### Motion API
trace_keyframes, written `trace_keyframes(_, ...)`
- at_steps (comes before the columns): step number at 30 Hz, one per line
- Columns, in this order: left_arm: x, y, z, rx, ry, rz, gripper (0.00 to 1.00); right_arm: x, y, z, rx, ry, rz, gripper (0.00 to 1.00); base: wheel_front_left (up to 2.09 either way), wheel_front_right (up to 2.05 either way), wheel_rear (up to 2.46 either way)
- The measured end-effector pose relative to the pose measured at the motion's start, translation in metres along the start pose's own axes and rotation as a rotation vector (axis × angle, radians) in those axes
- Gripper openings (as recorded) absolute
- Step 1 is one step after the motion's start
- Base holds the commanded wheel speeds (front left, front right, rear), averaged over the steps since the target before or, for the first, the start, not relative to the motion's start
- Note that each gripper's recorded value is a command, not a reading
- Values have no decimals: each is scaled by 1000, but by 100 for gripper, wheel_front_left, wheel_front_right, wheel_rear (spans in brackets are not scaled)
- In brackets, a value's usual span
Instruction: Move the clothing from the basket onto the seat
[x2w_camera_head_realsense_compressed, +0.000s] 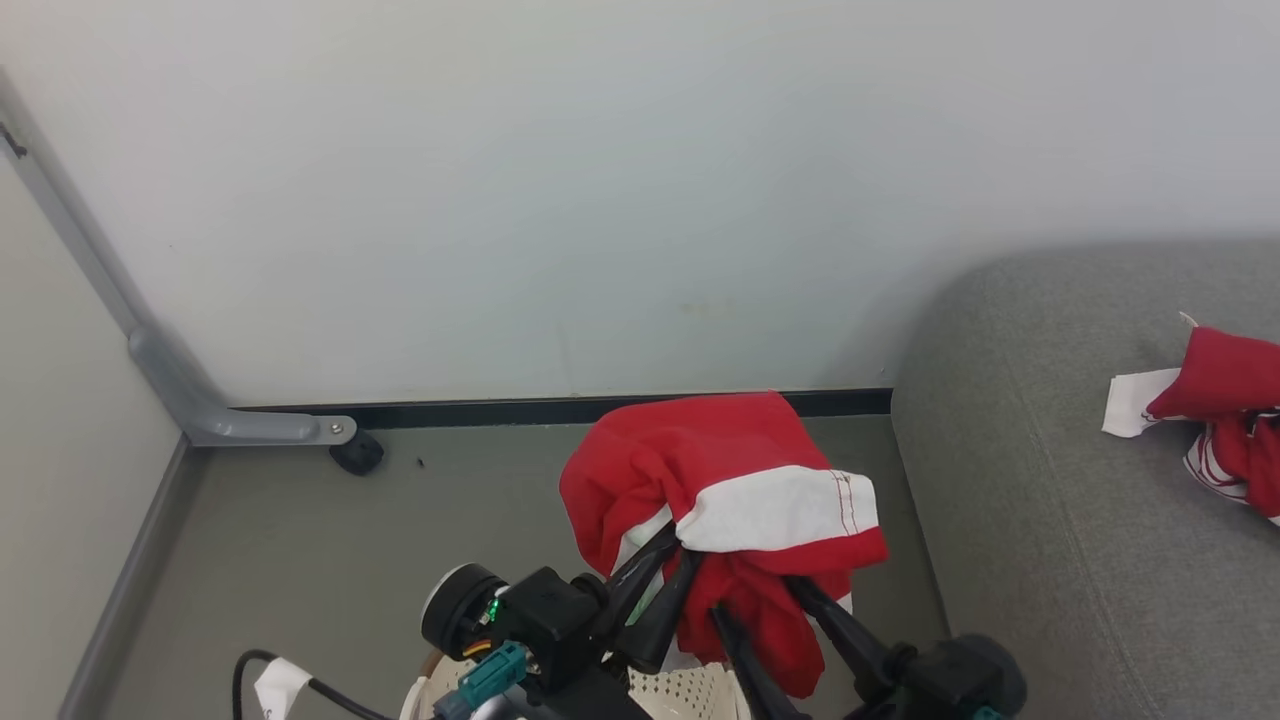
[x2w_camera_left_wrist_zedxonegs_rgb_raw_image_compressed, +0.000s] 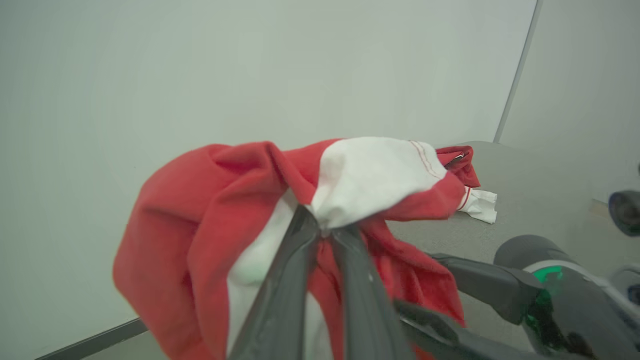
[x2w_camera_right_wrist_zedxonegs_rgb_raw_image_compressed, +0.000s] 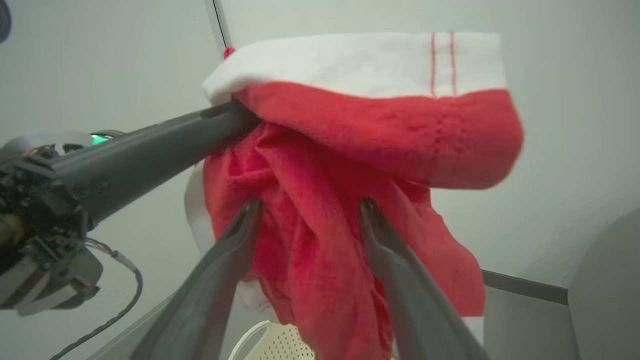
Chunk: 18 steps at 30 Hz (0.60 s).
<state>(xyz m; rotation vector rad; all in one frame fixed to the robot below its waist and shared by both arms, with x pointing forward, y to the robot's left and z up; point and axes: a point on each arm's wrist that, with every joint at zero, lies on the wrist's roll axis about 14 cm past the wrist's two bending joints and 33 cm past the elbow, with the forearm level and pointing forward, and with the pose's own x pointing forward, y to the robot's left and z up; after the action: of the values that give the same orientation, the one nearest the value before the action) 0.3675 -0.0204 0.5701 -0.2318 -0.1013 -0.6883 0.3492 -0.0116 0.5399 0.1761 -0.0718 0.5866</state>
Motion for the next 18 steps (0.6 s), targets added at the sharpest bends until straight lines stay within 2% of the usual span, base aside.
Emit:
trace_keyframes(8,-3,1,1,-1,7,9,0,18,21,-20,-9,80,94,100,0,0,0)
trace_keyframes(9,-3,2,2,-1,7,11,0,20,21,-21,-12,84,98,93,0,0,0)
trace_keyframes(10,-3,3,2,-1,6,15,0,22,21,-21,-14,86,103,38,0,0,0)
trace_keyframes(11,-3,4,2,-1,6,20,0,24,22,-21,-14,88,108,0,0,0,0)
trace_keyframes(18,-3,5,-1,-12,19,25,0,31,20,-24,6,97,113,0,0,0,0)
